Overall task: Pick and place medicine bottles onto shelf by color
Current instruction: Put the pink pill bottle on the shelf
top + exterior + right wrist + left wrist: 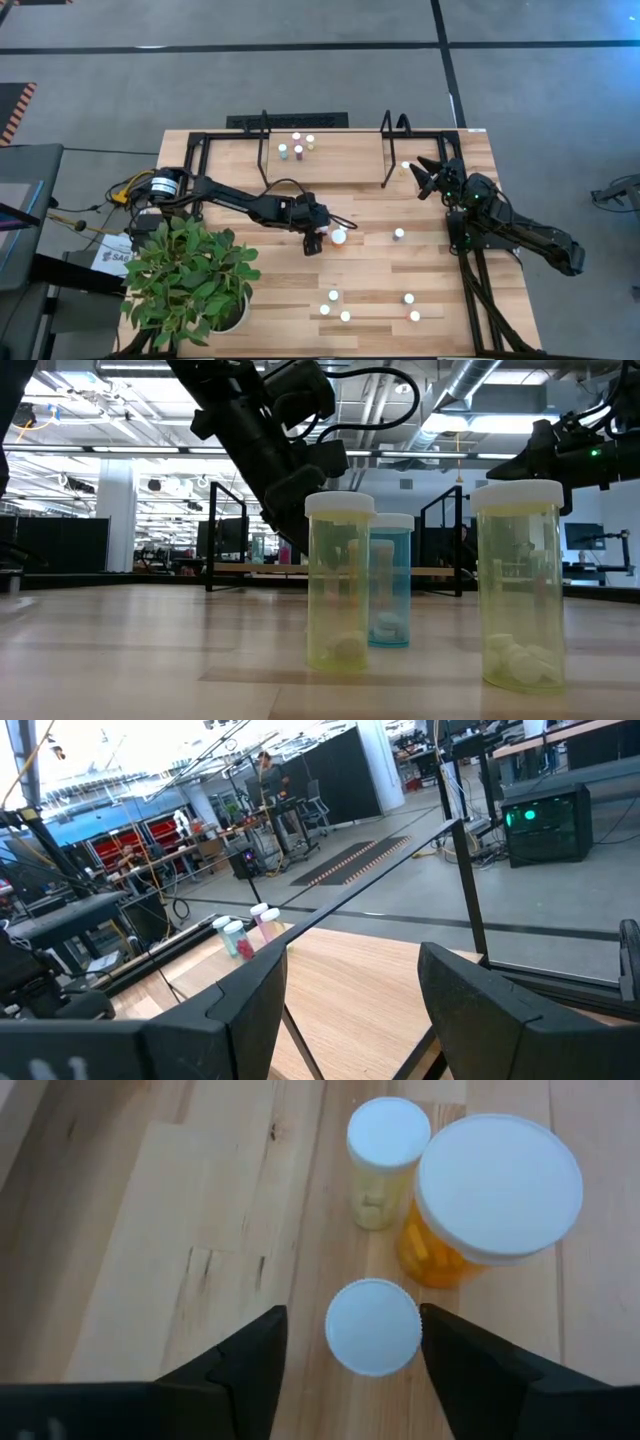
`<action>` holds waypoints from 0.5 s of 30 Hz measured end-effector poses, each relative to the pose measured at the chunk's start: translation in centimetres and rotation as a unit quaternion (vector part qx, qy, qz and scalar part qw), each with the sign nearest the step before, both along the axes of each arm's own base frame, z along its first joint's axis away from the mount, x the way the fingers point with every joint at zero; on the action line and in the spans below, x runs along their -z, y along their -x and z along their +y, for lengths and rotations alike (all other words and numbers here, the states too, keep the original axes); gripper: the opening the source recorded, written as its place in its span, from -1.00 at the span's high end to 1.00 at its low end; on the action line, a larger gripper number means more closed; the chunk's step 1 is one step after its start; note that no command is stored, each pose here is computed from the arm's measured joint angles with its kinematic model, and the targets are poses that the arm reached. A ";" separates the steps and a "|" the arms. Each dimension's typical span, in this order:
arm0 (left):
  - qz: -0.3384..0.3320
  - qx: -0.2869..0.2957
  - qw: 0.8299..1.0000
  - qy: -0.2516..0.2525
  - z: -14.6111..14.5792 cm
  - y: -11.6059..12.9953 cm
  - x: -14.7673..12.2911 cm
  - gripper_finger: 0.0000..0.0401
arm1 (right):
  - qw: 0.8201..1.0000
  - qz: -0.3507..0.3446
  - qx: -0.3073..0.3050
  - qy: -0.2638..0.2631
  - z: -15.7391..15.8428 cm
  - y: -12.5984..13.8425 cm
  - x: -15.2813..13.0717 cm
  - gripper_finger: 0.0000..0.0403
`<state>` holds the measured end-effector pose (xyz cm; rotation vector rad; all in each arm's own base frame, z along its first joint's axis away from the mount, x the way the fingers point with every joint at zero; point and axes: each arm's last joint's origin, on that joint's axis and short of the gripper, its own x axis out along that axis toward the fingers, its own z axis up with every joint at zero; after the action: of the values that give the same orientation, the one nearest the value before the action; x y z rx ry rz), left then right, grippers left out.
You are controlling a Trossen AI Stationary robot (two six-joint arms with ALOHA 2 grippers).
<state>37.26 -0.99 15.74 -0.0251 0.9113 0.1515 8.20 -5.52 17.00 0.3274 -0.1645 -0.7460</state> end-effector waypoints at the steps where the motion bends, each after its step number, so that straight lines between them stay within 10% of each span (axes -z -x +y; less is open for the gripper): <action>1: 0.000 0.000 1.000 0.000 0.0 0.0 0.0 0.02 | 1.000 0.000 0.000 0.000 0.0 0.0 0.0 -0.24; 15: -0.008 -0.024 1.000 0.015 0.2 0.1 -0.4 0.43 | 1.000 0.000 0.000 0.000 0.0 0.0 0.0 -0.24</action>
<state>37.17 -0.82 16.16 -0.0752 0.8983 0.1812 8.20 -5.52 17.00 0.3274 -0.1646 -0.7464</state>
